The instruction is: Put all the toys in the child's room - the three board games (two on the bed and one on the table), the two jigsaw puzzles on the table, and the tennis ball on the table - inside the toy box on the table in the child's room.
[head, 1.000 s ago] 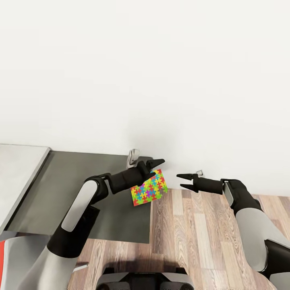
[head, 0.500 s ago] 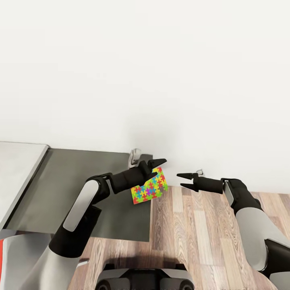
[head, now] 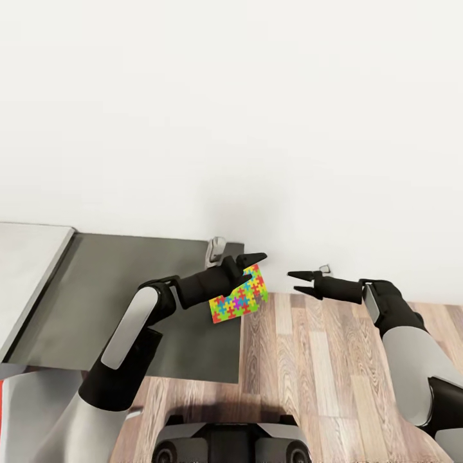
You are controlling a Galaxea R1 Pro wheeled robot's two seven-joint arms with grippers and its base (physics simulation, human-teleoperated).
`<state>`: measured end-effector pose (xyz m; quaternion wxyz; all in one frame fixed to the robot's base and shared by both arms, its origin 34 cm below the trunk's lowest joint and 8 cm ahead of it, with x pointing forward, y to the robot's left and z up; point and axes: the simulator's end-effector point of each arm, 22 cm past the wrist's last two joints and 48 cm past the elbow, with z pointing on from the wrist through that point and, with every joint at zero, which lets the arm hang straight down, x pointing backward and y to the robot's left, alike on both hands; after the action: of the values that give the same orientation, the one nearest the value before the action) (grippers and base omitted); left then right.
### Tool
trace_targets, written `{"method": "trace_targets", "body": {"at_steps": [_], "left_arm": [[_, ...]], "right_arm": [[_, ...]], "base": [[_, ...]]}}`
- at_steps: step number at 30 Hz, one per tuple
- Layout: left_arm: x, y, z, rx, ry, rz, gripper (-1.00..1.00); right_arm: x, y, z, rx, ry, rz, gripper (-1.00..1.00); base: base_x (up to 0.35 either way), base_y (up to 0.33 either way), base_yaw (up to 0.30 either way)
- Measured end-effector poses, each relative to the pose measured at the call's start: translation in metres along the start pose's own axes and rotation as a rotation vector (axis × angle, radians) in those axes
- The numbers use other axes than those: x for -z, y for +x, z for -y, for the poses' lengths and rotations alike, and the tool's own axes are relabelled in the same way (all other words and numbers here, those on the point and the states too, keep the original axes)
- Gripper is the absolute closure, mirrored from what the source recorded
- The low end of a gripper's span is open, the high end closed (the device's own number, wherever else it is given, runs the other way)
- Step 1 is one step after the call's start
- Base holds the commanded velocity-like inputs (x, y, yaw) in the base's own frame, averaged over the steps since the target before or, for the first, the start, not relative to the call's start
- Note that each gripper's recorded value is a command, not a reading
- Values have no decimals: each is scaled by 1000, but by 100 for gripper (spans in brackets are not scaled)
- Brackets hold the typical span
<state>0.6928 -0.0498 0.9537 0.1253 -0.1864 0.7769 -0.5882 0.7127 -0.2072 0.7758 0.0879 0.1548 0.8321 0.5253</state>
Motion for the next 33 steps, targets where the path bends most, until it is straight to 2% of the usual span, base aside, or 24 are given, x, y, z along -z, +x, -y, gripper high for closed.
{"method": "trace_targets", "body": {"at_steps": [9, 33], "left_arm": [[-2, 0, -8, 11, -8, -4, -100], [-7, 1, -26, 35, -25, -11, -100]], "right_arm": [[3, -11, 7, 70, 11, 29, -100], [-2, -7, 24, 71, 22, 25, -100]], "base": [[0, 0, 0], [0, 0, 2]]}}
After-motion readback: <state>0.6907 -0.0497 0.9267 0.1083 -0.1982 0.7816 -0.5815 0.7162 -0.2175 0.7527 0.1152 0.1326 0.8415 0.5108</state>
